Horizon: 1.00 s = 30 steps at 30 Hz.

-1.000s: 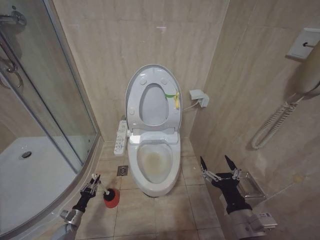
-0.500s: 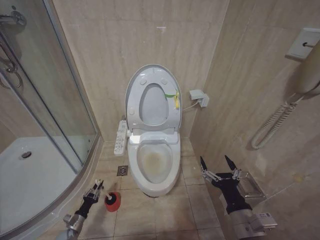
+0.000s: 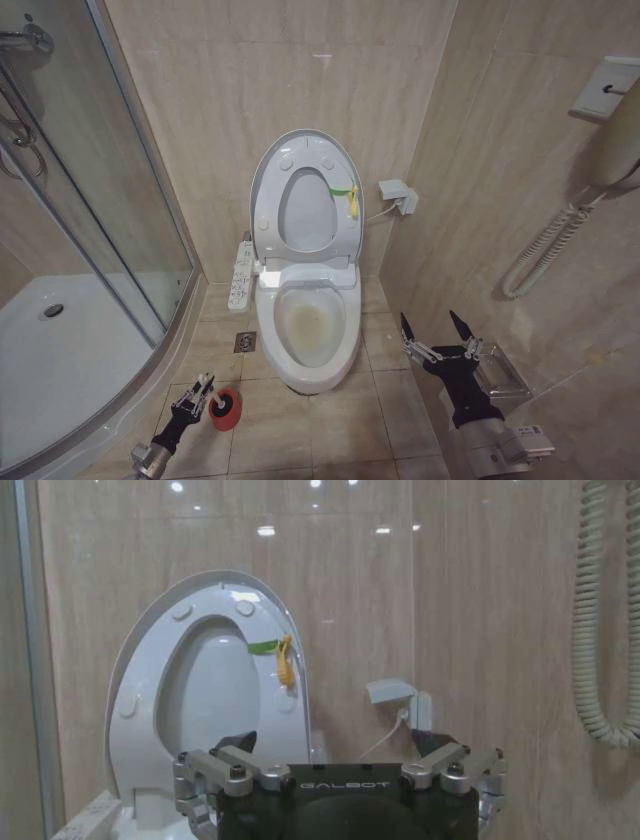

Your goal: Open the toilet lid, clean the toilet bowl with a toilet brush, close the toilet lid, and flush.

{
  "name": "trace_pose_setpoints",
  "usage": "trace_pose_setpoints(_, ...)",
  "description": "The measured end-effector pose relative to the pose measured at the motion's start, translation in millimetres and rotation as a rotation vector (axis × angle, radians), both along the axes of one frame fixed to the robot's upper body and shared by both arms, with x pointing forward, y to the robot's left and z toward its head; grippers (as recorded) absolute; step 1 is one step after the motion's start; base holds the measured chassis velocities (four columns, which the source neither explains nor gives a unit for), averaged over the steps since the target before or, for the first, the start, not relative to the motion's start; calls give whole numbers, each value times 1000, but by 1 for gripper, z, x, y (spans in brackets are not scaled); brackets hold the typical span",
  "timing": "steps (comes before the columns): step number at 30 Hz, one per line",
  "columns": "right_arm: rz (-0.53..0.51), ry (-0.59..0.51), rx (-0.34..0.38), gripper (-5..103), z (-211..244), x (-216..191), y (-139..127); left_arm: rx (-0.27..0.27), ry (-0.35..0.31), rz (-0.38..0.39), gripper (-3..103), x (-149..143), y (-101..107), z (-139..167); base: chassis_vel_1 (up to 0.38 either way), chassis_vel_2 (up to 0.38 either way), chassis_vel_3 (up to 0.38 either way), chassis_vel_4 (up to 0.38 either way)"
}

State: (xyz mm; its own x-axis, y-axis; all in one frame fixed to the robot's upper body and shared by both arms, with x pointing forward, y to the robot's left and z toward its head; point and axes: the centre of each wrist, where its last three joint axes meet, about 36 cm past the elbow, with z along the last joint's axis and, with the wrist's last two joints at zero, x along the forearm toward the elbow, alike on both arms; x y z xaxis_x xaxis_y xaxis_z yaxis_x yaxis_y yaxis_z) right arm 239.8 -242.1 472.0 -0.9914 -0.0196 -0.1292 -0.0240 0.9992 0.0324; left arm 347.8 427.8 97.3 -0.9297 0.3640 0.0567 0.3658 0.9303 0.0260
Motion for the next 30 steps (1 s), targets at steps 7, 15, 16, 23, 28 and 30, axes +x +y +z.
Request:
trace_pose_setpoints(7,0,0,0,100,0,0,0,-31,-26,68,20,-5,-10,1,0,0,0,0)
trace_pose_setpoints(15,0,0,0,100,0,0,0,-69,-46,96,19,-6,-24,7,0,0,0,0)
trace_pose_setpoints(16,0,0,0,100,0,0,0,-70,-46,96,19,-6,-25,7,0,0,0,0)
trace_pose_setpoints(23,0,0,0,100,0,0,0,-65,-58,89,46,-6,-27,8,0,0,0,0)
trace_pose_setpoints(28,0,0,0,100,0,0,0,-58,-84,88,73,-14,-27,11,0,0,0,0)
trace_pose_setpoints(30,0,0,0,100,0,0,0,-61,-94,91,73,-21,-27,12,0,0,0,0)
